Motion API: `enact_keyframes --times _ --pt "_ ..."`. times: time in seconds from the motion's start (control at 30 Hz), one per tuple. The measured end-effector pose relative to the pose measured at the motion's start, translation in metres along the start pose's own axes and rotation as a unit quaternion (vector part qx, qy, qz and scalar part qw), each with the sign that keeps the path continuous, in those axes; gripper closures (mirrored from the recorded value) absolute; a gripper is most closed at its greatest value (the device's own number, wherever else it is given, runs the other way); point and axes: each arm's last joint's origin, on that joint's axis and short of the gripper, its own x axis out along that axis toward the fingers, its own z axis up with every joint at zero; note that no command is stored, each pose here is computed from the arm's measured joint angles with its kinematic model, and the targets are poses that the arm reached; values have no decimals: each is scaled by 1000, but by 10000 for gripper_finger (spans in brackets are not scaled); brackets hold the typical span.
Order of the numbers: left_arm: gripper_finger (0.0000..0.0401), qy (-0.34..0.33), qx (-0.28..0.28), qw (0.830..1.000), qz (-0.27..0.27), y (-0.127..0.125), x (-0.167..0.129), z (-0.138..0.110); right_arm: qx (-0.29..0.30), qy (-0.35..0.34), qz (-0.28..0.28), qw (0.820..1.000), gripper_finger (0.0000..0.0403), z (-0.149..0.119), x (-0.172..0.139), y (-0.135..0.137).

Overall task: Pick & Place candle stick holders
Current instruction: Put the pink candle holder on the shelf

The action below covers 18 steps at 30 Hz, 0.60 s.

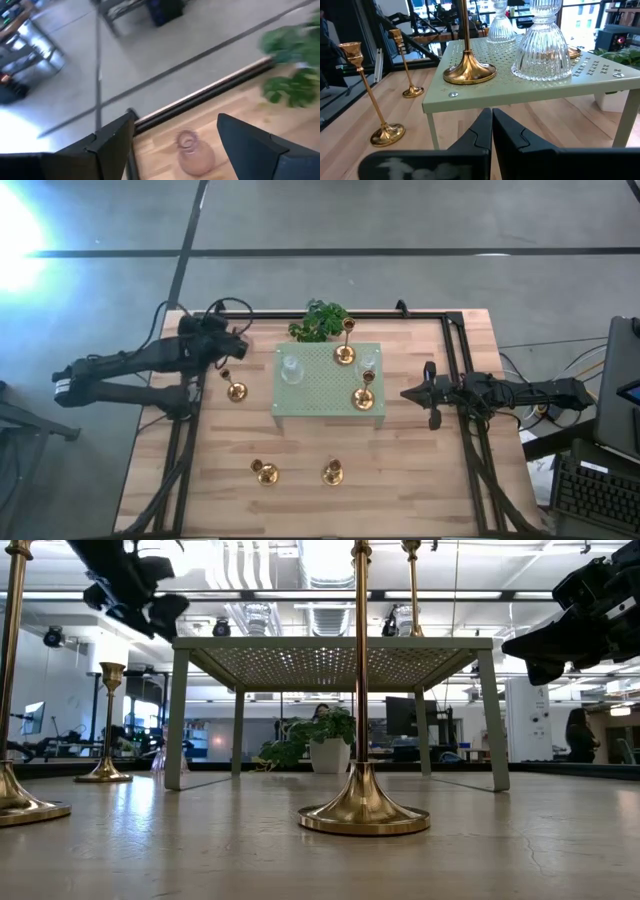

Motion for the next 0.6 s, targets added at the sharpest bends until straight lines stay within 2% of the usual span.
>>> enact_keyframes --times 0.2,0.3,0.43,0.6 --pt "110 56 -17 997 57 -1 34 -10 0 0 0 1000 394 0 0 0" --pt "110 73 -26 996 37 -4 53 -19 0 0 0 1000 394 0 0 0" --pt "110 64 -34 997 -29 -10 72 -32 0 0 0 1000 394 0 0 0" --pt "110 73 -35 996 -38 -6 86 -49 0 0 0 1000 394 0 0 0"
